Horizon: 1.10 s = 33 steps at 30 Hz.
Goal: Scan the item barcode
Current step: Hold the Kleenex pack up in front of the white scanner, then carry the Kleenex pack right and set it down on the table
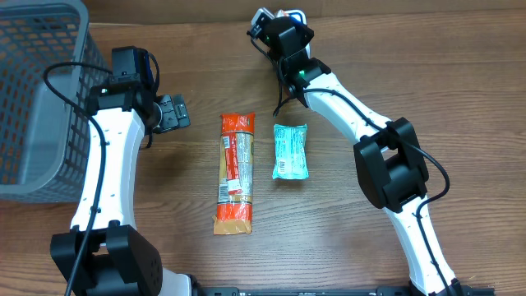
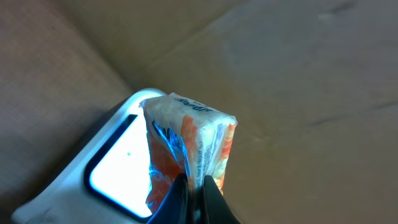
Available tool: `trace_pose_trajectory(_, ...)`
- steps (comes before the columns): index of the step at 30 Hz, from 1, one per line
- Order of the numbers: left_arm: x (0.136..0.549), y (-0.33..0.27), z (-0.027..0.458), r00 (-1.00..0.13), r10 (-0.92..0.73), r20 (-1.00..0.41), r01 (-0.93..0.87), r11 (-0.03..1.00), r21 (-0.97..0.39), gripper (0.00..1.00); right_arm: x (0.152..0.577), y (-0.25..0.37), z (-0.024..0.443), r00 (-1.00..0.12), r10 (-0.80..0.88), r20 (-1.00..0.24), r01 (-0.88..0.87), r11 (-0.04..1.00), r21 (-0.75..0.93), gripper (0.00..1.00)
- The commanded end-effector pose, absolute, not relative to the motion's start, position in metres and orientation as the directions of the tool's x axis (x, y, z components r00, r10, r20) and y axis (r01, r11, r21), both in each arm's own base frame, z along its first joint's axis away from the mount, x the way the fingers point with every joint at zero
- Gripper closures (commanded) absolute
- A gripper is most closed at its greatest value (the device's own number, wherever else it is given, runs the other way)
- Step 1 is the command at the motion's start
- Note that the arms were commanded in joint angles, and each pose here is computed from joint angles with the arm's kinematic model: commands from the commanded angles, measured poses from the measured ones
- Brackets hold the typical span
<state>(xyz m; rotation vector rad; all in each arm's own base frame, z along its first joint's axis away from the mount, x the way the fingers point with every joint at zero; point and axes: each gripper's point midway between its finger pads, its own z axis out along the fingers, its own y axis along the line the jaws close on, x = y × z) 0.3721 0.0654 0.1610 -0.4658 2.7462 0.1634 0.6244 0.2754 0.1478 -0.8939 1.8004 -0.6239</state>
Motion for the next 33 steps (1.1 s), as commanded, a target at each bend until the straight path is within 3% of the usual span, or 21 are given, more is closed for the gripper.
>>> trace_pose_trajectory(1,0.37,0.068,0.159,-0.889,-0.293,-0.352,-0.335,0.94,0.064,0.0,0.623,0.271,0.18,-0.255,-0.728,-0.637,-0.206,0.684,-0.7,0.96)
trace_pose_trajectory(8,0.37,0.068,0.159,-0.889,-0.293,-0.352,-0.336,0.94,0.064,0.0,0.597,0.252,0.271,-0.269,-0.477,-0.836,-0.105,0.878,-0.467,0.96)
trace_pose_trajectory(13,0.371,0.068,0.159,-0.889,-0.293,-0.352,-0.335,0.94,0.064,0.0,0.552,0.217,0.342,-0.306,-0.349,-0.886,-0.064,0.936,-0.347,0.96)
trace_pose_trajectory(18,0.371,0.068,0.159,-0.889,-0.293,-0.352,-0.335,0.94,0.064,0.0,0.5,0.174,0.375,-0.402,-0.295,-0.867,-0.094,0.955,-0.281,0.96)
trace_pose_trajectory(25,0.37,0.068,0.159,-0.889,-0.293,-0.352,-0.335,0.94,0.064,0.01,0.445,0.102,0.342,-0.662,-0.199,-0.723,-0.069,0.976,-0.206,0.96)
trace_pose_trajectory(30,0.37,0.068,0.159,-0.889,-0.294,-0.352,-0.336,0.94,0.064,0.0,0.396,0.067,0.277,-0.886,-0.148,-0.439,-0.099,0.986,-0.132,0.96)
trace_pose_trajectory(33,0.37,0.068,0.159,-0.889,-0.293,-0.352,-0.335,0.94,0.064,0.0,0.369,0.054,0.241,-0.957,-0.105,-0.27,-0.091,0.994,-0.063,0.96)
